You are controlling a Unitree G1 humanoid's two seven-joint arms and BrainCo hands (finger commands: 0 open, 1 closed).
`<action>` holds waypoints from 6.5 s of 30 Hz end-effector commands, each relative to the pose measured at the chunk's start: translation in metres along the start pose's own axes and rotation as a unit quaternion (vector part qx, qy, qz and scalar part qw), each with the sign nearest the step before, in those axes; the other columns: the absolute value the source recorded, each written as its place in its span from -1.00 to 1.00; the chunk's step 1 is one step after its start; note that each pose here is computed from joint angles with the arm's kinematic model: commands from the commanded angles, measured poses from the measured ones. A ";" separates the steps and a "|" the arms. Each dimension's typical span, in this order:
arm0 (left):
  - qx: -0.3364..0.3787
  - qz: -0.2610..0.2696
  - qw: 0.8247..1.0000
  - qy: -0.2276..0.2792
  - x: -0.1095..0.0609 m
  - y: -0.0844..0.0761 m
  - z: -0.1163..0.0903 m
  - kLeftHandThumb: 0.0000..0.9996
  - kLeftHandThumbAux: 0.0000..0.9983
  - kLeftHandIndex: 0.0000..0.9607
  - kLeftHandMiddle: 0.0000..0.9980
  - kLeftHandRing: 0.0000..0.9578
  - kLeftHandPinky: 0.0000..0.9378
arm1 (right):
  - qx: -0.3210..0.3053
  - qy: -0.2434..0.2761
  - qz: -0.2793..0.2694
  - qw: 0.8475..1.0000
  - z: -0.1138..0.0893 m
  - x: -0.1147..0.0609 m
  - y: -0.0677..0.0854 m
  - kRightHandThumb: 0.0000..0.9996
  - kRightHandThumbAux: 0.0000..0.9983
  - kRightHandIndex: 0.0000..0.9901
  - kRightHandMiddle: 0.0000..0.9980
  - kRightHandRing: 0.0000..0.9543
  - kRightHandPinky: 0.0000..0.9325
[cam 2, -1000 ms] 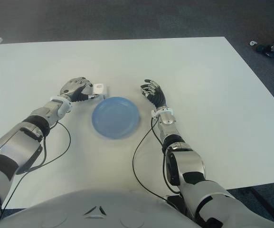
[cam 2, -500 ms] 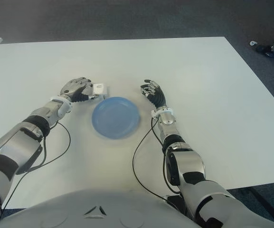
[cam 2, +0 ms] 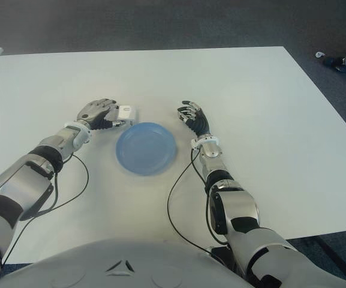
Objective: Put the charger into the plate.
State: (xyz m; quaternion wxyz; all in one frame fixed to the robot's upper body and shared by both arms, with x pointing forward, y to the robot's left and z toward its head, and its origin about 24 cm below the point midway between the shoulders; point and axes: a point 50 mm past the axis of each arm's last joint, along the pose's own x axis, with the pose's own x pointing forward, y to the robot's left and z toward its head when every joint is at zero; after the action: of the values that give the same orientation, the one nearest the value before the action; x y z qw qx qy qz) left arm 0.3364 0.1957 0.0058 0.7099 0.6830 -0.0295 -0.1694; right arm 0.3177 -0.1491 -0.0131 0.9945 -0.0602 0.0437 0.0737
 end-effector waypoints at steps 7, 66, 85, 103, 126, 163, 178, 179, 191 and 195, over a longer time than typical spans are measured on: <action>0.024 -0.032 0.999 0.002 -0.001 -0.002 -0.004 -0.45 -0.70 -0.73 -0.93 -1.00 -1.00 | 0.009 0.088 0.016 0.996 -0.039 -0.024 0.009 -1.00 0.47 -0.55 -0.22 -0.20 -0.31; 0.078 -0.084 0.993 0.009 0.007 0.011 -0.008 -0.55 -0.75 -1.00 -1.00 -1.00 -1.00 | -0.006 0.088 0.034 0.996 -0.039 -0.024 0.009 -1.00 0.49 -0.50 -0.20 -0.22 -0.41; 0.087 -0.071 0.993 0.018 0.011 0.023 -0.010 -0.55 -0.75 -1.00 -1.00 -1.00 -1.00 | -0.003 0.086 0.034 0.996 -0.038 -0.024 0.007 -1.00 0.49 -0.50 -0.19 -0.22 -0.42; 0.079 -0.061 0.995 0.027 0.013 0.026 -0.011 -0.57 -0.78 -1.00 -1.00 -1.00 -1.00 | -0.004 0.085 0.034 0.996 -0.038 -0.023 0.008 -1.00 0.50 -0.51 -0.20 -0.21 -0.39; 0.105 -0.047 0.993 -0.005 0.013 0.032 -0.010 -0.54 -0.78 -1.00 -1.00 -1.00 -1.00 | -0.002 0.084 0.035 0.996 -0.037 -0.023 0.011 -1.00 0.51 -0.49 -0.20 -0.23 -0.45; 0.079 0.000 0.996 -0.044 0.013 0.036 -0.003 -0.52 -0.73 -1.00 -1.00 -1.00 -1.00 | -0.001 0.081 0.035 0.996 -0.037 -0.023 0.013 -1.00 0.55 -0.46 -0.20 -0.22 -0.39; 0.030 0.019 0.999 -0.032 0.015 0.039 0.000 -0.49 -0.72 -1.00 -1.00 -1.00 -1.00 | 0.003 0.086 0.035 0.996 -0.038 -0.023 0.013 -1.00 0.56 -0.46 -0.20 -0.22 -0.41; 0.029 0.019 0.999 -0.032 0.015 0.039 0.000 -0.49 -0.72 -1.00 -1.00 -1.00 -1.00 | 0.004 0.087 0.035 0.996 -0.038 -0.023 0.013 -1.00 0.54 -0.46 -0.20 -0.23 -0.42; 0.011 0.033 0.999 -0.027 0.016 0.041 0.002 -0.47 -0.67 -1.00 -1.00 -1.00 -1.00 | 0.003 0.078 0.033 0.996 -0.037 -0.024 0.015 -1.00 0.56 -0.45 -0.19 -0.23 -0.46; -0.008 0.045 0.999 -0.027 0.016 0.042 0.002 -0.47 -0.62 -1.00 -1.00 -1.00 -1.00 | 0.002 0.077 0.034 0.996 -0.037 -0.024 0.016 -1.00 0.58 -0.46 -0.18 -0.22 -0.42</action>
State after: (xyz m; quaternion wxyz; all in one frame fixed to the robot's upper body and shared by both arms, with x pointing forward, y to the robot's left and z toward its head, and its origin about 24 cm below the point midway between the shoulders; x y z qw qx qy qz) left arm 0.3632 0.1899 0.0504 0.7060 0.6855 -0.0805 -0.1589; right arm 0.3156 -0.1428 -0.0132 0.9926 -0.0655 0.0338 0.0960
